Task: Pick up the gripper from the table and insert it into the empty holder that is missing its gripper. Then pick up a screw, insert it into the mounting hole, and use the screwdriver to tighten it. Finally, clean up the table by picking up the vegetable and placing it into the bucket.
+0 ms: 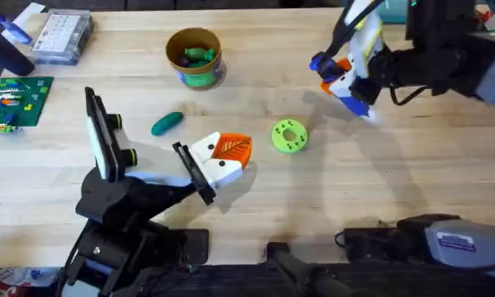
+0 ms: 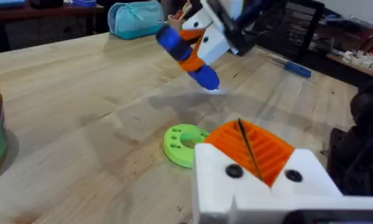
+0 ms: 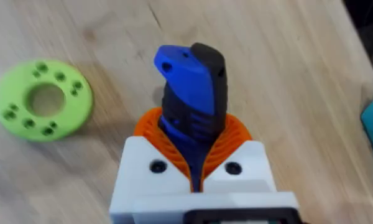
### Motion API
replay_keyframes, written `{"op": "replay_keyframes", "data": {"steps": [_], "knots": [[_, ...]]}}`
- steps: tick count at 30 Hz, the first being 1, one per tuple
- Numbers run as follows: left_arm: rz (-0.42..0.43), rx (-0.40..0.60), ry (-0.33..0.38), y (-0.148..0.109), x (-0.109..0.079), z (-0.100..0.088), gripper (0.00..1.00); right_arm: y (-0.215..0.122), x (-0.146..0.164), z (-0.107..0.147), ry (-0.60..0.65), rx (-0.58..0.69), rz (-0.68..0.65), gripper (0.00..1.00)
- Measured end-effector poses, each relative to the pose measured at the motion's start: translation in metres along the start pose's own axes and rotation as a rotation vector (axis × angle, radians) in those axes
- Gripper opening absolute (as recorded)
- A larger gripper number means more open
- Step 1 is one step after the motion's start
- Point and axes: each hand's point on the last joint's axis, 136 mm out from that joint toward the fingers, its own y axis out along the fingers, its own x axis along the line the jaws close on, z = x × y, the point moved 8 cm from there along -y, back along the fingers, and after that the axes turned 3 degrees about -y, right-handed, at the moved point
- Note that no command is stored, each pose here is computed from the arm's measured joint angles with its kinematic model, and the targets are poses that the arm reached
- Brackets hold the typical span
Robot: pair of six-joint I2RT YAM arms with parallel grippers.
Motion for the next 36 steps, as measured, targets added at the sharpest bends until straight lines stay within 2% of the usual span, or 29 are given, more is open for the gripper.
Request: {"op": "replay_keyframes", "data": {"steps": [6,17,18,20,21,25,26,33,36], "knots": [[0.000,0.000,0.000,0.000,0.000,0.000,0.013,0.026,0.003,0.020,-0.093,0.111,-0.047,0.044],[0.000,0.000,0.000,0.000,0.000,0.000,0.013,0.049,0.010,0.034,-0.148,0.174,-0.112,0.069],[0.000,0.000,0.000,0.000,0.000,0.000,0.013,0.049,0.011,0.034,-0.148,0.177,-0.117,0.096],[0.000,0.000,0.000,0.000,0.000,0.000,0.013,0.049,0.014,0.034,-0.148,0.182,-0.132,0.231],[0.000,0.000,0.000,0.000,0.000,0.000,0.013,0.049,0.016,0.034,-0.144,0.185,-0.138,0.334],[0.000,0.000,0.000,0.000,0.000,0.000,0.013,0.050,0.018,0.033,-0.130,0.186,-0.146,0.905],[0.000,0.000,0.000,0.000,0.000,0.000,0.013,0.050,0.019,0.033,-0.123,0.186,-0.146,0.971],[0.000,0.000,0.000,0.000,0.000,0.000,0.013,0.049,0.019,0.032,0.010,0.194,-0.133,0.994],[0.000,0.000,0.000,0.000,0.000,0.000,0.013,0.038,0.018,0.027,0.073,0.190,-0.115,0.995]]}}
